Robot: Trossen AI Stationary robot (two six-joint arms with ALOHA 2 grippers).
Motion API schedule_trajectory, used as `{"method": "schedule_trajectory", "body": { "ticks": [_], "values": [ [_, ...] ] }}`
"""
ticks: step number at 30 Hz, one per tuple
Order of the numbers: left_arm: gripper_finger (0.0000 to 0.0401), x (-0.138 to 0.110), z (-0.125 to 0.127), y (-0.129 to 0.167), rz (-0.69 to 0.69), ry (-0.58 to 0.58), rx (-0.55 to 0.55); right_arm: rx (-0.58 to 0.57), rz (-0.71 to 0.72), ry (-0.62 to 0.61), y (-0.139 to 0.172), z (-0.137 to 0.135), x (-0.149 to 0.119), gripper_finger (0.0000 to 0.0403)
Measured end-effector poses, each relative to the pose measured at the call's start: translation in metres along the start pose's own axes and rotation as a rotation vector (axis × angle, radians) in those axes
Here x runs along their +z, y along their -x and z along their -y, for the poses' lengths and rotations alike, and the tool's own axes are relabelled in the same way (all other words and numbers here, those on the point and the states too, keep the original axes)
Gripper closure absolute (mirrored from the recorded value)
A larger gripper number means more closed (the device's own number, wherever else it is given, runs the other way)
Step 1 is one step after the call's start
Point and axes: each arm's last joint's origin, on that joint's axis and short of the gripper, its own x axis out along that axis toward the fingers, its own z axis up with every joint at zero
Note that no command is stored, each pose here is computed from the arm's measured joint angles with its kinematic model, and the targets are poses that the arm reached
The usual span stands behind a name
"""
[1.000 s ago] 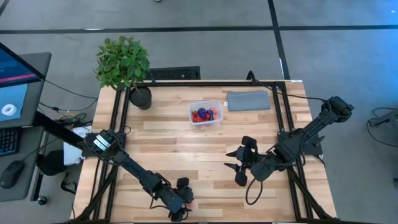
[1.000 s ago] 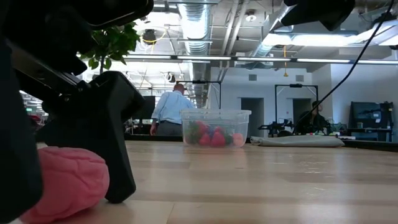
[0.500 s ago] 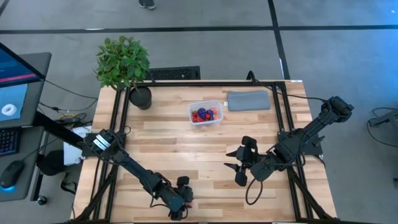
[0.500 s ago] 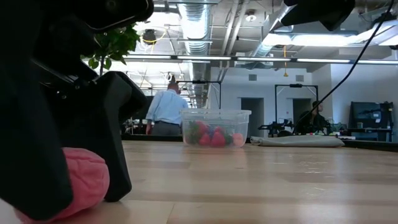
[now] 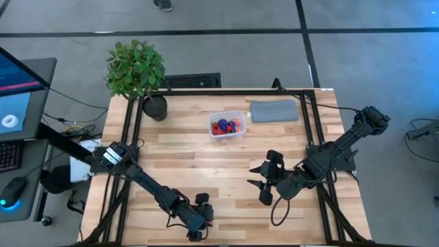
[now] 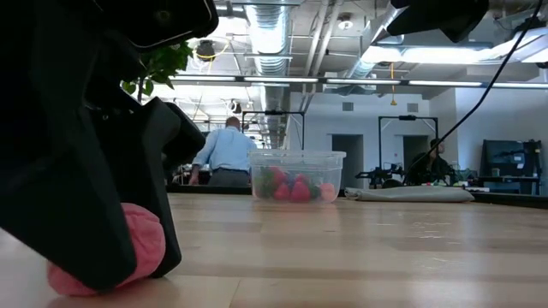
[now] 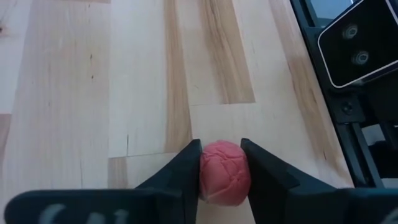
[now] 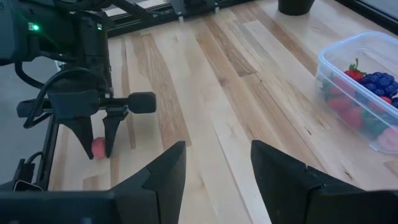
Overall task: Pick and placing Produce into tupperware
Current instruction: Put the apricot into the container
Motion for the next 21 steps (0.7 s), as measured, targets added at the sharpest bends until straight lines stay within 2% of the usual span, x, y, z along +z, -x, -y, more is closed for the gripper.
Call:
{"method": "schedule_trajectory", "body": {
  "ticks": [5,10,21],
  "values": [
    [0.0312,0.008,-0.006,0.007,0.010,-0.001,0.019,0.000,0.000,-0.001,0.000,0.000,0.000,0.0198],
    [0.0309,0.018,-0.020,0.018,0.032,-0.006,0.125,0.001,0.001,-0.001,0.000,0.000,0.000,0.0198],
    [0.0309,0.056,-0.045,0.066,0.156,-0.044,0.309,-0.001,0.000,0.008,0.000,0.000,0.000,0.0198]
  ]
}}
